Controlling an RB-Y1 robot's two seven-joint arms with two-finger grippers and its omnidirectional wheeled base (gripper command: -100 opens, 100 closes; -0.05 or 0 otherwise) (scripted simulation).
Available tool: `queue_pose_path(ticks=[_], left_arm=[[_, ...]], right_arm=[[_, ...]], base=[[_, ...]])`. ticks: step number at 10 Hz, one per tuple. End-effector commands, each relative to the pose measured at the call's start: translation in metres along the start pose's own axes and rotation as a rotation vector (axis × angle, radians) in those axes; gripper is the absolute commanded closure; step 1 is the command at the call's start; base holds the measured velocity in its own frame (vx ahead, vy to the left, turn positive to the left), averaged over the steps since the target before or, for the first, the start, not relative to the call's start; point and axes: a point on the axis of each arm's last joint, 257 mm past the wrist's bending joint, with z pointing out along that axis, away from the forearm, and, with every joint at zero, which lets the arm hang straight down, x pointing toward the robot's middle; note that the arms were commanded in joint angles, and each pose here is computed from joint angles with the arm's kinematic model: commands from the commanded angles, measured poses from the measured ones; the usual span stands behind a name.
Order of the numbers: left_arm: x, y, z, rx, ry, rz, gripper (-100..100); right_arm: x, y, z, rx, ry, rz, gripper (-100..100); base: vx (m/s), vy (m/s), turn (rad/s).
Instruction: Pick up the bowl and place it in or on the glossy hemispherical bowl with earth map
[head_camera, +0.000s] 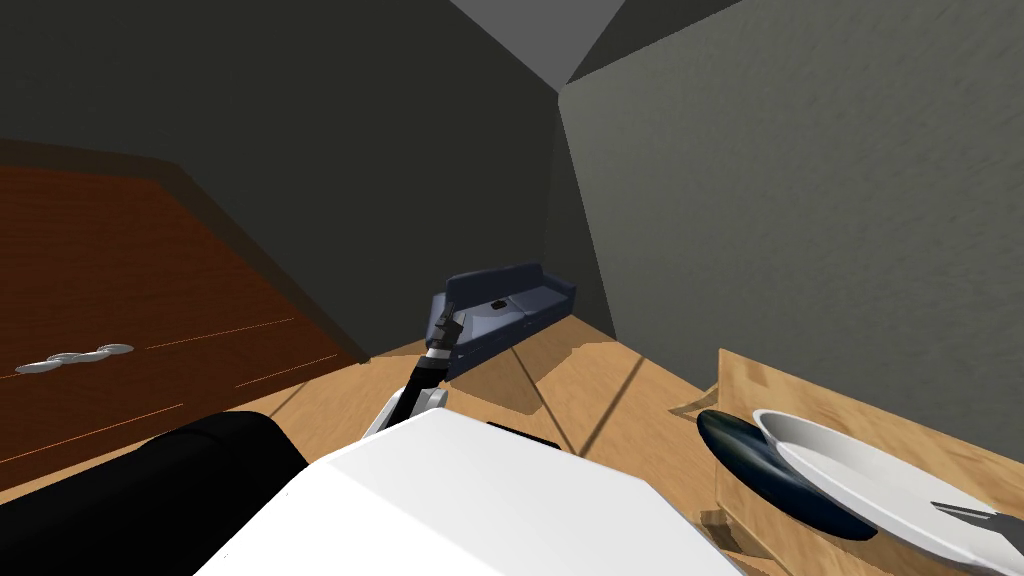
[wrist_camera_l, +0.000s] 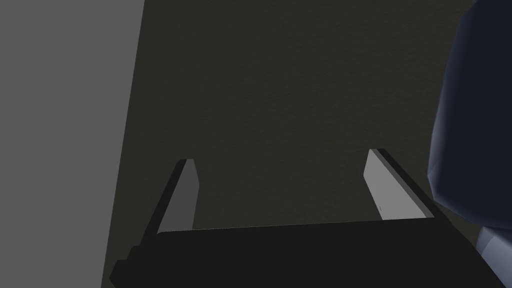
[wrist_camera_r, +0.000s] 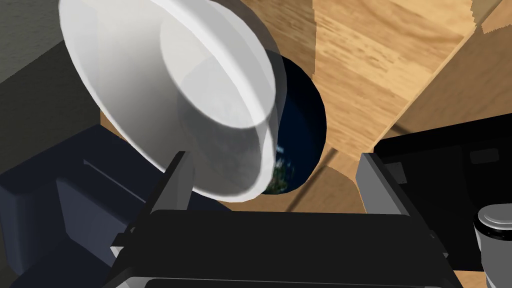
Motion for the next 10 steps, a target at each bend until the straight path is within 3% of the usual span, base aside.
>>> queue_pose_path(ticks=[1, 4, 5, 10], left_arm=[[0.0, 0.0, 0.0, 0.0, 0.0, 0.0, 0], [-0.0001, 0.0, 0.0, 0.0, 0.0, 0.0, 0], [0.0, 0.0, 0.0, 0.0, 0.0, 0.0, 0], [0.0, 0.0, 0.0, 0.0, 0.0, 0.0, 0]], right_arm=[[-0.0093, -0.0038, -0.0063, -0.018, -0.021, -0.002, -100], [-0.0142, -0.0058, -0.0107, -0.027, -0.031, -0.004, -100], [-0.015, -0.0058, -0.0111, -0.029, -0.033, -0.003, 0], [-0.0149, -0.0058, -0.0111, -0.029, -0.032, -0.003, 0]], base=[[0.011, -0.059, -0.064], [0.016, -0.08, -0.029], [0.001, -0.008, 0.002], [0.0, 0.0, 0.0]])
